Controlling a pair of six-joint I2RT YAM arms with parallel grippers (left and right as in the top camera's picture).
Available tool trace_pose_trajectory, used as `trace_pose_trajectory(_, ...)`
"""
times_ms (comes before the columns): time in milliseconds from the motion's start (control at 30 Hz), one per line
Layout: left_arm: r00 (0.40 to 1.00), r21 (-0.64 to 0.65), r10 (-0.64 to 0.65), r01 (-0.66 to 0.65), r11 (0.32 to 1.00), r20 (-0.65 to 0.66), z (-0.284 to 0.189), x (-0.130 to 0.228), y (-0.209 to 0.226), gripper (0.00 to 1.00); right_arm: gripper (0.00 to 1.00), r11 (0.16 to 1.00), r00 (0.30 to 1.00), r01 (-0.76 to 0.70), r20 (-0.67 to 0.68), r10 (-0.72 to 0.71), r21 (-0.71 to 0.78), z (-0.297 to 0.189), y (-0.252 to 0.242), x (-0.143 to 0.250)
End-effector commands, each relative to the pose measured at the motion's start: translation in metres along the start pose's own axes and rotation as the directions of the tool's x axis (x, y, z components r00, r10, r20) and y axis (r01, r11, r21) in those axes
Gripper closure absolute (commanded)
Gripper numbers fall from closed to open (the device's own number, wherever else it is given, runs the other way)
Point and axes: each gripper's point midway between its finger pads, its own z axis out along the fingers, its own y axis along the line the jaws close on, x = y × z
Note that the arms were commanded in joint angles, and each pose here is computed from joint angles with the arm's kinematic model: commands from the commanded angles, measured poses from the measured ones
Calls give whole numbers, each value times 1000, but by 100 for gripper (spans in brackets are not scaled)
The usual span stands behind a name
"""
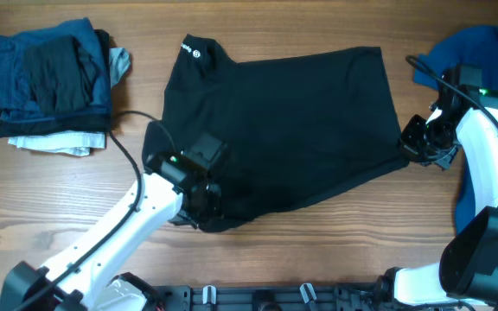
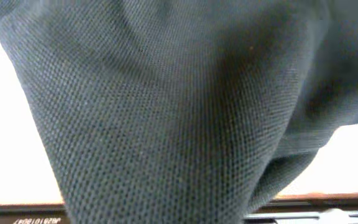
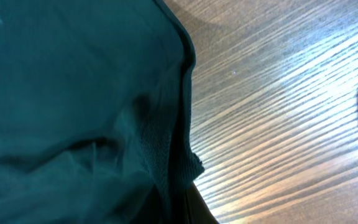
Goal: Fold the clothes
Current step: 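Fold the shirt's bottom half upward over the top with both grippers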
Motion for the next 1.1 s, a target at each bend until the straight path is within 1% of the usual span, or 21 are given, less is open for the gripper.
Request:
trace_pose_trajectory(0, 1000, 6, -25, 25, 1000, 14, -15, -3, 1, 96, 96, 999, 999, -32, 17, 32, 23, -4, -3, -5)
trace_pose_trajectory(67, 998, -3, -61, 61, 998, 2, -16, -4, 9, 96, 96, 998, 999, -41, 22, 40, 48, -5, -8, -6)
trace_pose_trajectory(167, 989, -10, -148, 148, 989, -4, -18, -13, 29, 96, 96, 997, 999, -42, 36, 40, 66, -8, -10, -8)
trace_pose_trajectory(333, 948, 6, -318, 318, 948, -3, -21, -28, 61, 94, 96, 994, 996, -54, 75, 46, 95, -18, -14, -17)
trace_pose_trajectory(500, 910, 31, -415, 414, 910, 7, -24, -39, 80, 94, 96, 992, 994, -74, 94, 64, 105, -19, -16, -21)
trace_pose_trajectory(567, 902, 48, -432, 430, 901, 16, -24, -44, 83, 94, 96, 992, 993, -80, 100, 70, 101, -19, -15, -23)
trace_pose_trajectory(667, 902, 104, -430, 424, 900, 41, -25, -57, 80, 92, 95, 991, 989, -100, 114, 90, 92, -19, -14, -26)
trace_pose_trajectory(767, 895, 159, -438, 423, 892, 81, -26, -75, 77, 96, 96, 990, 987, -111, 129, 100, 83, -15, -11, -33)
trace_pose_trajectory(867, 888, 178, -447, 425, 887, 109, -24, -89, 78, 96, 96, 990, 986, -116, 131, 105, 82, -9, -9, -38)
trace_pose_trajectory(1000, 873, 213, -460, 424, 880, 161, -19, -114, 81, 96, 96, 991, 981, -118, 161, 106, 65, 1, -3, -53)
trace_pose_trajectory(1067, 864, 235, -465, 420, 877, 194, -16, -131, 82, 96, 96, 993, 976, -114, 189, 107, 30, 3, 4, -64)
